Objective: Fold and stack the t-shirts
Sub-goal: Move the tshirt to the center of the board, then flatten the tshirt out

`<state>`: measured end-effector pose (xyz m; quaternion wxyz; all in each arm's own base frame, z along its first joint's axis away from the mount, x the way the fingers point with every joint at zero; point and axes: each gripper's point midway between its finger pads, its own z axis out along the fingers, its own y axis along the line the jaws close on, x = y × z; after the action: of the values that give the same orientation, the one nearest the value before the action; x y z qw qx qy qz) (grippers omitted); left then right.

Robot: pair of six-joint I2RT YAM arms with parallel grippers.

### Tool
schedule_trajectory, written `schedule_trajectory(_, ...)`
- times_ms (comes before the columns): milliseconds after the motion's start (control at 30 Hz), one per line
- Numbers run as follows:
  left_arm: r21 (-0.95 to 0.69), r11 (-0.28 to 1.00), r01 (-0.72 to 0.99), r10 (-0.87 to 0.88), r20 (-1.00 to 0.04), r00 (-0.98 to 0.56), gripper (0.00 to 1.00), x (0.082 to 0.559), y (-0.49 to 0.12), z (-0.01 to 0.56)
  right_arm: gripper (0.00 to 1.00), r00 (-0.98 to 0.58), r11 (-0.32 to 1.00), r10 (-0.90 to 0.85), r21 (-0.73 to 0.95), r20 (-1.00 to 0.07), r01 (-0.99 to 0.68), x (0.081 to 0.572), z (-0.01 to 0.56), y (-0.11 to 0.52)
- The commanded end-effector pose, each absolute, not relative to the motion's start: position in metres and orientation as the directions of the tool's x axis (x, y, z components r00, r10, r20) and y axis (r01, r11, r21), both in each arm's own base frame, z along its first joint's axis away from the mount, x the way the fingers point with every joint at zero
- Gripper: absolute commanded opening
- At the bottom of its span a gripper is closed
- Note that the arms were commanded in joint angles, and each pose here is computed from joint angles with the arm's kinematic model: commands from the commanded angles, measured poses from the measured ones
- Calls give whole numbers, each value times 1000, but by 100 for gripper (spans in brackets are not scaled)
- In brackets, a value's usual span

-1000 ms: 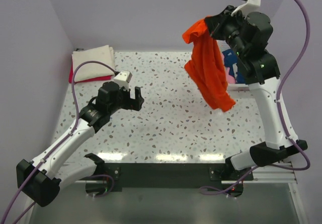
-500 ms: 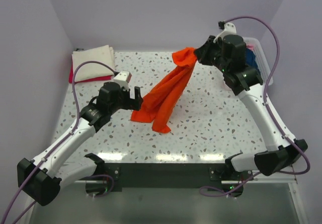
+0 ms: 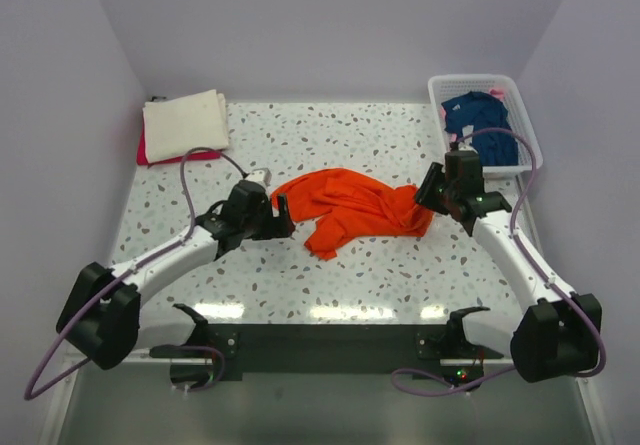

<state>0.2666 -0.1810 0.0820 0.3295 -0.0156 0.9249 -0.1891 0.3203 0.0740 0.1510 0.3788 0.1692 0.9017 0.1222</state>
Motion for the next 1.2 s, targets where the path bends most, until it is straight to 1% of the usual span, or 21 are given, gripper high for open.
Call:
schedule_trajectory(0,-451,887,93,-244,-631,-736,83,294,-211,101,43,-628,912,407,336,-664,235,315,150,67)
schedule_trajectory(67,-446,891,83,-250,-636,-730,81,302,-214,104,50,-603,909,413,346,-683,231,312,155,65)
schedule_trajectory(100,-429,901,65,-249,-633,-733,79,306,-213,98,52,-596,909,411,355,-690,217,311,158,67)
schedule_trajectory(133,-437,897,70,-256,-640,-725,78,313,-218,105,53,-579,911,409,353,-705,213,309,163,66)
schedule_trajectory(167,-436,898,64,-254,-630,-734,77,317,-221,100,55,-573,913,405,346,-712,216,309,166,65)
schedule_trajectory(233,-455,886,88,-255,-637,-727,73,329,-233,111,55,-564,921,388,324,-728,216,310,171,64)
schedule_trajectory(267,-444,892,85,-243,-630,-738,72,334,-237,105,55,-562,921,389,322,-730,219,310,172,63)
schedule_trajectory(300,-437,893,110,-235,-659,-715,69,347,-244,119,55,-559,921,388,323,-733,215,311,175,64)
schedule_trajectory(333,-424,898,120,-222,-669,-709,68,354,-248,121,54,-554,921,390,328,-736,212,313,176,64)
schedule_trajectory(367,-402,908,118,-201,-664,-720,68,360,-251,111,54,-554,919,393,337,-733,207,313,176,67)
schedule_trajectory(400,-392,908,145,-186,-690,-700,66,374,-259,123,53,-553,917,397,341,-732,207,314,176,67)
schedule_trajectory(433,-361,923,135,-155,-668,-728,64,378,-261,104,53,-558,918,395,340,-730,204,315,175,68)
schedule_trajectory(500,-341,927,152,-133,-681,-720,59,395,-271,109,52,-562,919,394,335,-728,209,316,174,67)
schedule_trajectory(567,-314,938,147,-103,-658,-746,56,401,-275,88,52,-563,921,388,330,-729,208,315,174,67)
schedule_trajectory(600,-319,933,166,-94,-661,-744,55,407,-281,91,52,-562,922,385,324,-732,211,314,174,65)
schedule_trajectory(667,-318,930,182,-73,-647,-759,53,410,-289,81,52,-562,924,381,320,-734,209,312,174,64)
schedule_trajectory(1000,-315,914,255,-4,-636,-772,50,419,-322,67,52,-580,927,374,307,-724,214,304,161,63)
schedule_trajectory(1133,-315,913,261,9,-622,-783,44,416,-329,60,52,-583,927,374,304,-722,219,303,158,61)
schedule_trajectory(1167,-314,914,258,9,-619,-786,41,416,-330,57,52,-584,927,374,303,-721,219,302,157,61)
